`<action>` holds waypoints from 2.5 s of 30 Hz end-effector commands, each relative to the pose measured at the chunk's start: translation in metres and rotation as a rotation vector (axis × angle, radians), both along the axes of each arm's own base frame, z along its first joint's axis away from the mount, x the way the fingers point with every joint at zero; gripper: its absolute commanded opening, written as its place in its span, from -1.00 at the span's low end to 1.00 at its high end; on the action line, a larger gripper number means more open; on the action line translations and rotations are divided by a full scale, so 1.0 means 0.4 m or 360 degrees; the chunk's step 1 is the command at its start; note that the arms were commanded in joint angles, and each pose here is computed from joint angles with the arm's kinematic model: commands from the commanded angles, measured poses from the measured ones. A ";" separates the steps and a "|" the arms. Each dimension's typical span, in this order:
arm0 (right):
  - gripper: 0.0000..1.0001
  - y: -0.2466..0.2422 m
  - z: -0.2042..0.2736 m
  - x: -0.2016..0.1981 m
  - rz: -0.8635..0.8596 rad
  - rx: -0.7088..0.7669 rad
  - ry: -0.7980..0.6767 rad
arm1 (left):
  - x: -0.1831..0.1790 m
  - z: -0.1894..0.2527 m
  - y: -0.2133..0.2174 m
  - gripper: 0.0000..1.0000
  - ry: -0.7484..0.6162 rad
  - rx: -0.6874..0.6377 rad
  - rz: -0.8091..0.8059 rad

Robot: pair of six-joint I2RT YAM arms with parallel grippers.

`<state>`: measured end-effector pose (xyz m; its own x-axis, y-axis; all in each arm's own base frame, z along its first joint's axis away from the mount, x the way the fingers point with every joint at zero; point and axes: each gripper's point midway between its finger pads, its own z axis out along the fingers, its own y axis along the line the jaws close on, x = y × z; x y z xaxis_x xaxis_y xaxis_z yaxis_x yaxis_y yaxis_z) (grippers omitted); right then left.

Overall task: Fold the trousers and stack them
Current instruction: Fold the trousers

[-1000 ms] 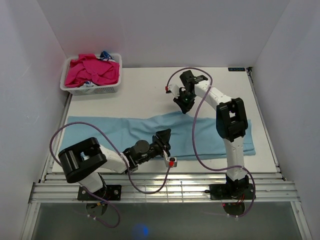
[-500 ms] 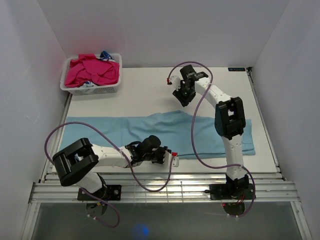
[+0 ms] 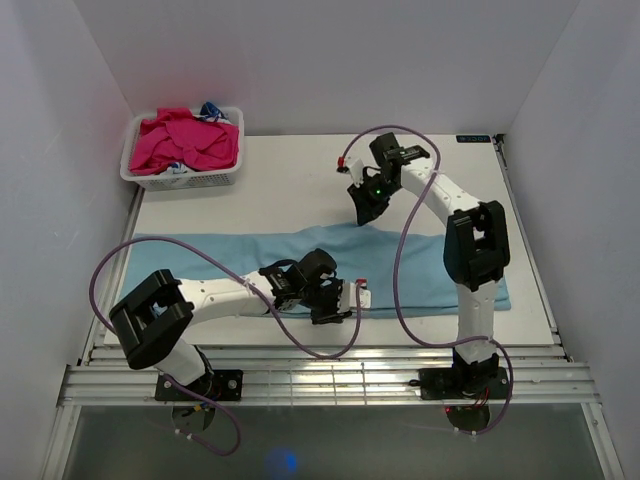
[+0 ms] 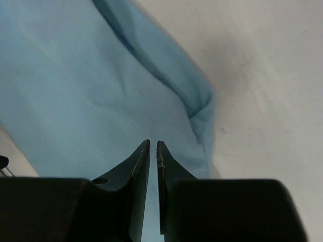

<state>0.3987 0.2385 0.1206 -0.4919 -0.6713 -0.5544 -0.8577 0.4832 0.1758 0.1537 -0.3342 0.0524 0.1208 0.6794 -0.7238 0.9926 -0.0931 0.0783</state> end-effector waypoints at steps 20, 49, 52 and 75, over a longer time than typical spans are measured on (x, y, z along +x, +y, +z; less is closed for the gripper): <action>0.80 -0.227 -0.003 -0.046 -0.0097 -0.0177 -0.0078 | 0.348 0.095 0.519 0.37 0.1006 -0.0127 0.1632; 0.35 -0.497 -0.066 -0.338 0.0240 -0.0561 -0.0246 | 0.317 0.073 0.686 0.38 0.0863 0.0126 0.1508; 0.31 -0.476 -0.107 -0.336 0.0278 -0.0616 -0.0255 | 0.318 0.063 0.692 0.37 0.0870 0.0147 0.1553; 0.08 -0.481 -0.225 -0.432 0.0482 -0.0721 -0.0153 | 0.326 -0.071 0.739 0.38 0.0962 0.0313 0.1723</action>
